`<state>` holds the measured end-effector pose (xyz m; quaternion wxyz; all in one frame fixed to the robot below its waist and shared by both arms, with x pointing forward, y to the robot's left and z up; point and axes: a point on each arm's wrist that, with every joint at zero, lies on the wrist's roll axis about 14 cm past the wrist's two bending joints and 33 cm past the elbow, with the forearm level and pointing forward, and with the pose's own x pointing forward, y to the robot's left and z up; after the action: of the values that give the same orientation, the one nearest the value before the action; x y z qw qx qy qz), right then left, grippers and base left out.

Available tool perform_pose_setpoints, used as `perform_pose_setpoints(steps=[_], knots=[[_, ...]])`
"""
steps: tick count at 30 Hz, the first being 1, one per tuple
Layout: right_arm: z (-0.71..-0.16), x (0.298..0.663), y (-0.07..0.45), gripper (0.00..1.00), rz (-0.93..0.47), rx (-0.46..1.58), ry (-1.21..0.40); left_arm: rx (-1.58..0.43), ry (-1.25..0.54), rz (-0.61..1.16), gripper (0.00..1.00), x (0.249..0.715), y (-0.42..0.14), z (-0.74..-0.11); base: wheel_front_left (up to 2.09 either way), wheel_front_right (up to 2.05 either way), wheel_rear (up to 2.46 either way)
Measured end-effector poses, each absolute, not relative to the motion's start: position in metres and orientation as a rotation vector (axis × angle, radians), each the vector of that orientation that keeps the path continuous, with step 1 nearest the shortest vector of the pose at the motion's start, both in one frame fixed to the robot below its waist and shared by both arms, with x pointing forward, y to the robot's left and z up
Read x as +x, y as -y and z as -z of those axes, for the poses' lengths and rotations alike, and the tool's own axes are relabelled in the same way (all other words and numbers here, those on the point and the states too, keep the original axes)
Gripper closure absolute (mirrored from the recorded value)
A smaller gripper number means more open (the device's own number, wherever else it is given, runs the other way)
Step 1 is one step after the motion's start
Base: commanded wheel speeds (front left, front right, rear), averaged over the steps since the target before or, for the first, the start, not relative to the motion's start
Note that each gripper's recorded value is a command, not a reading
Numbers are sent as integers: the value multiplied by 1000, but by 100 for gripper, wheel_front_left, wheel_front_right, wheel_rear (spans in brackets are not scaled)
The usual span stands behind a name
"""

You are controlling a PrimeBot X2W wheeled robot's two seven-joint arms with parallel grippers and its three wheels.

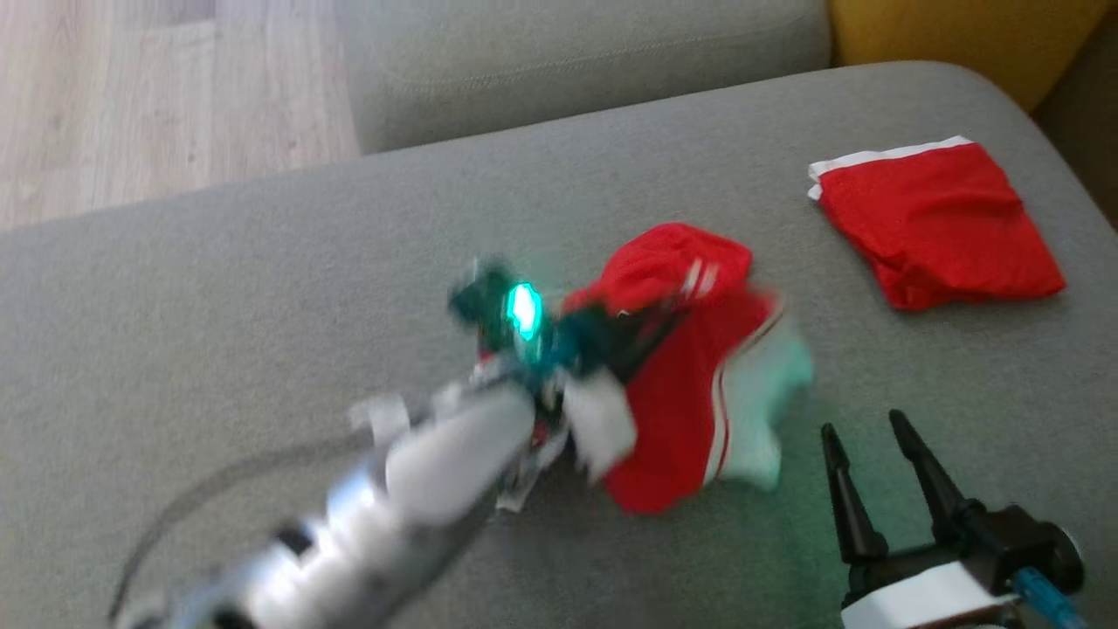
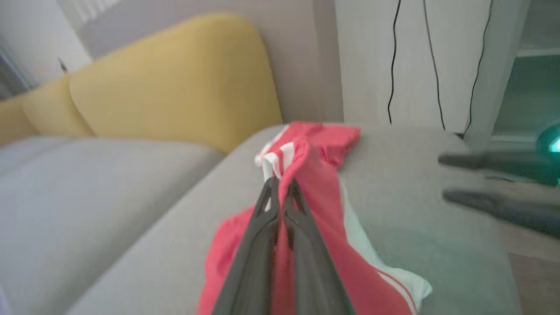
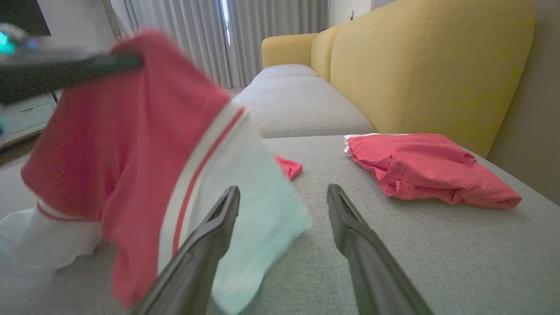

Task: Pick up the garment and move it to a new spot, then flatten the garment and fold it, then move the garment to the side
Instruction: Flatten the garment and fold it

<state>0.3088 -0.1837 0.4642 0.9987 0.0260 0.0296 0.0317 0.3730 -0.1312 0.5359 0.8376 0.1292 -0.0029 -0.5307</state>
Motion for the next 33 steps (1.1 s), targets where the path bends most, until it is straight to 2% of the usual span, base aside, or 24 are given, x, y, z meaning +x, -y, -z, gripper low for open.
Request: perform_pose_setpoints(steps=[5,9,10,13,16,20,23,24,26,29,33], knots=[[-469,298,191,0,-33,54,-39,309,325,1131,100,396,156,-663,0,0,0],[-473,290,198,0,-8,55,-20,240,558,1108,100,394,161,-764,0,0,0],[-473,290,198,0,-8,55,-20,240,558,1108,100,394,161,-764,0,0,0],[-473,284,201,0,3,55,-19,176,659,1058,100,395,152,-819,0,0,0],[-472,280,203,0,10,56,-18,130,639,991,100,409,134,-831,0,0,0],[-477,284,203,0,4,53,-5,135,462,883,100,445,97,-766,0,0,0],[-477,289,198,0,-15,53,-5,83,200,757,100,466,45,-657,0,0,0],[-471,290,195,0,-23,55,-27,59,28,660,100,464,5,-580,0,0,0],[-465,290,193,0,-31,55,-49,32,-107,570,100,453,-32,-520,0,0,0],[-462,296,188,0,-52,53,-65,6,-209,467,100,440,-74,-474,0,0,0],[-459,301,183,0,-74,44,-79,-19,-208,381,100,441,-104,-469,0,0,0]])
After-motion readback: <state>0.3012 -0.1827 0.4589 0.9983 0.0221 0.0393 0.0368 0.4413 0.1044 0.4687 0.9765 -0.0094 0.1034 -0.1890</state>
